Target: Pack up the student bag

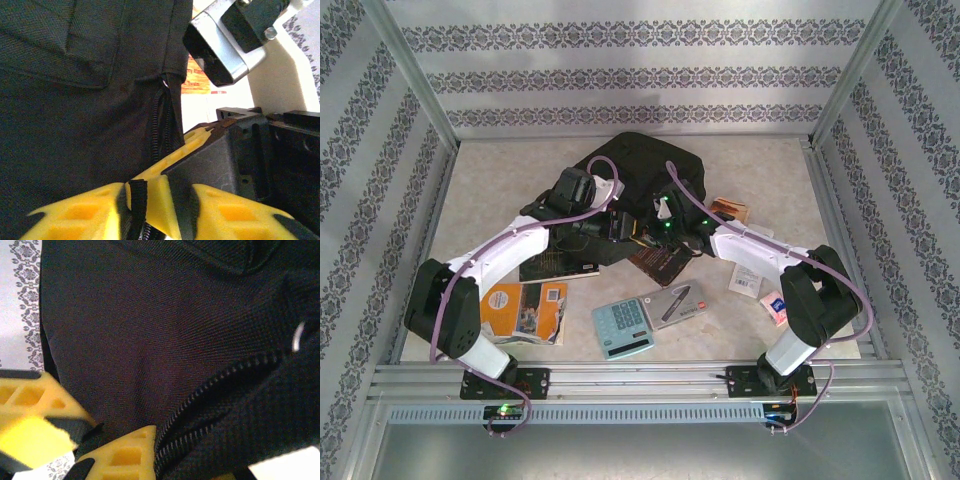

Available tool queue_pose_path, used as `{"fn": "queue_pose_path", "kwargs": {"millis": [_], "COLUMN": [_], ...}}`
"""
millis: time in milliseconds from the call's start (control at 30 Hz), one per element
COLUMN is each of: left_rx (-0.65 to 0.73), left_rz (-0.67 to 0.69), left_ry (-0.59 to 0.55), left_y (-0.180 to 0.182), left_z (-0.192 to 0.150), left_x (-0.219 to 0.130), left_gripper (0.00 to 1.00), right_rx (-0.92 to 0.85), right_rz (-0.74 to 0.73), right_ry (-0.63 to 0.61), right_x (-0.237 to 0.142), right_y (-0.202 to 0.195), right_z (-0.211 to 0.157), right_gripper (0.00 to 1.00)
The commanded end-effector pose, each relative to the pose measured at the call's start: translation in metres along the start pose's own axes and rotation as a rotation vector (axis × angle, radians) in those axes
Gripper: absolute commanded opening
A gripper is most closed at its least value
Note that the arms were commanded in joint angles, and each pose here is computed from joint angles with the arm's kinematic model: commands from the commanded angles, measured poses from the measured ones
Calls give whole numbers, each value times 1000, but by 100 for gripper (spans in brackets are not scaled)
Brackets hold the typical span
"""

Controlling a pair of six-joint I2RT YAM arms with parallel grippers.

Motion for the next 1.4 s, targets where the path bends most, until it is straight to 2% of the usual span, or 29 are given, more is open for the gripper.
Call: {"fn": "queue_pose_path", "kwargs": {"millis": [0, 133, 167, 200, 233, 267, 333, 533, 700, 833, 900, 1000, 1167, 1367], "left_rx": [-51, -75, -78, -79, -82, -77, -70, -51, -47, -60, -63, -57, -39, -42], "left_rz": [-33, 2, 15, 31, 42, 47, 56, 48, 43, 10, -10, -42, -44, 66], "left_ry": [20, 11, 5, -7, -16, -22, -21, 37, 65, 74, 73, 52, -16, -137], "left_y": [9, 16, 17, 19, 20, 21, 21, 18, 17, 17, 16, 12, 4, 3], "left_z": [-11, -14, -14, -14, -13, -13, -12, -20, -23, -24, -25, -23, -17, -13], "left_x": [8, 5, 2, -1, -4, -7, -13, -17, -18, -13, -11, -13, -25, -51], "left_gripper": [28, 23, 27, 39, 46, 50, 53, 53, 48, 37, 25, 1, 0, 0], "right_rx": [-40, -33, -33, -34, -34, -34, -35, -52, -58, -61, -61, -58, -55, -49], "right_rz": [121, 129, 129, 131, 132, 133, 135, 148, 158, 165, 164, 159, 124, 47], "right_ry": [-13, -10, -10, -11, -11, -10, -8, 14, 13, 11, 11, 4, -19, -64], "right_x": [-13, -14, -14, -15, -15, -15, -15, -17, -21, -22, -22, -22, -22, -24], "right_y": [23, 24, 24, 24, 24, 25, 25, 28, 29, 31, 31, 30, 22, 14], "right_z": [4, 5, 5, 5, 5, 5, 5, 6, 7, 7, 8, 9, 12, 17], "right_gripper": [0, 0, 0, 0, 0, 0, 0, 0, 0, 0, 0, 0, 0, 0]}}
Point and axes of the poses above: each hand's point on the last joint's axis, 136 mm out from that joint toward the fingers, its own x axis out along the fingers, its own y axis along the line the jaws close on, z = x × y, the point moved 7 cm from there along -x, back along the fingers, and after that the axes turned 4 degrees about x, right-handed, at the moved point
